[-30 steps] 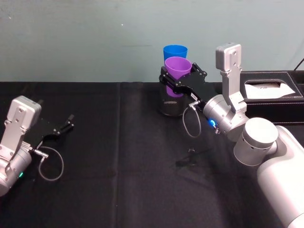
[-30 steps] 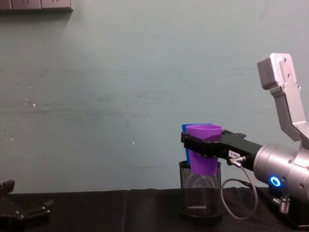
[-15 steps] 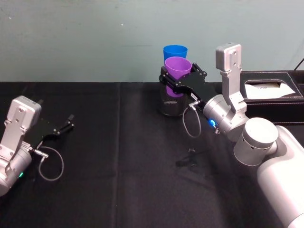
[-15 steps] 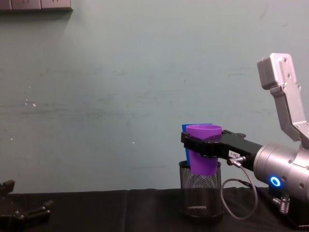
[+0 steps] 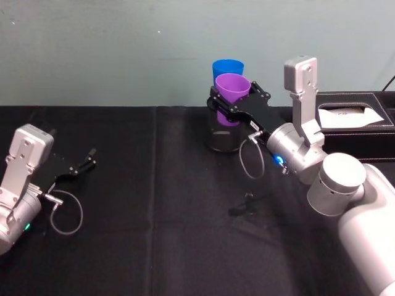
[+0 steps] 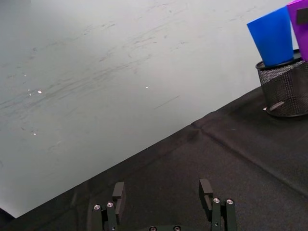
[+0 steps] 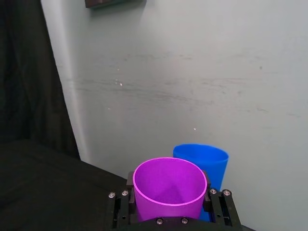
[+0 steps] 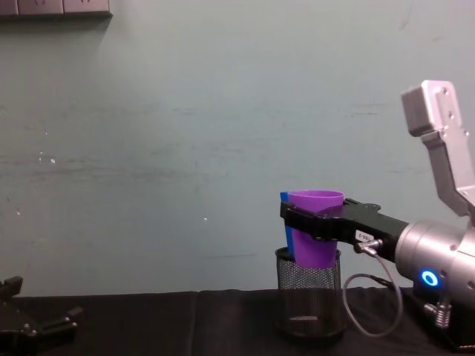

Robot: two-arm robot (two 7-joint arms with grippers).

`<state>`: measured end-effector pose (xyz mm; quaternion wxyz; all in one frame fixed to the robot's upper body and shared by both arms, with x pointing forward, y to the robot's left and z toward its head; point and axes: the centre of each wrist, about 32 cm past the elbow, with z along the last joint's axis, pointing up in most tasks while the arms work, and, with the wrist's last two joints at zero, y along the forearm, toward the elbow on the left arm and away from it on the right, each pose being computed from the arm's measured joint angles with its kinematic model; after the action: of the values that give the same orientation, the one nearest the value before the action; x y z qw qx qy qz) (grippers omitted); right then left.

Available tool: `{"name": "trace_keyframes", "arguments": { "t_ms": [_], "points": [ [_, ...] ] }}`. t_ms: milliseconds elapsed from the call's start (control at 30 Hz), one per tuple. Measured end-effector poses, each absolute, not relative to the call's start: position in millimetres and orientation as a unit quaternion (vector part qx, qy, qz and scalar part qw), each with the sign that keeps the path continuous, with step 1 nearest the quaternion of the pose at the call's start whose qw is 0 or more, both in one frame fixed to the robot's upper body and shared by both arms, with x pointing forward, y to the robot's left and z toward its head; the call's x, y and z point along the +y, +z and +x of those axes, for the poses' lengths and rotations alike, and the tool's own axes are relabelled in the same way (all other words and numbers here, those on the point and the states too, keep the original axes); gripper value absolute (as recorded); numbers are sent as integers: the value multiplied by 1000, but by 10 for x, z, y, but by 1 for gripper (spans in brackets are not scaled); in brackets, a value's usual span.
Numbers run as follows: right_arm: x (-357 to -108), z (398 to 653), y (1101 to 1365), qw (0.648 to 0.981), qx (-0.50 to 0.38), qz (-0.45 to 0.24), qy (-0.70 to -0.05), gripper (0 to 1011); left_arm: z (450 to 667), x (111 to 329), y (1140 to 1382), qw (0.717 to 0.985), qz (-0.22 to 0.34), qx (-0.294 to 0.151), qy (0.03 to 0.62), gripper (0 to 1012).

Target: Pick up one cup with a gripper and tap it against the other cup.

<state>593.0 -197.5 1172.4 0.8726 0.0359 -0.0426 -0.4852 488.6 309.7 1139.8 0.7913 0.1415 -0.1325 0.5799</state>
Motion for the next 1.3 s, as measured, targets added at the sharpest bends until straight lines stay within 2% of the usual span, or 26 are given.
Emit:
{"name": "trace_keyframes", "arguments": {
  "t_ms": [467, 900, 1300],
  "points": [
    [-2101, 5593, 11703, 890, -57, 33, -451, 751, 4886, 3097, 11398, 791, 142, -132, 580, 1000],
    [-2169, 5194, 11498, 900, -63, 30, -429, 751, 4886, 3097, 11398, 791, 141, -132, 580, 1000],
    [-2202, 5016, 11360, 903, -71, 29, -423, 751, 4886, 3097, 11398, 791, 141, -132, 580, 1000]
  ]
}}
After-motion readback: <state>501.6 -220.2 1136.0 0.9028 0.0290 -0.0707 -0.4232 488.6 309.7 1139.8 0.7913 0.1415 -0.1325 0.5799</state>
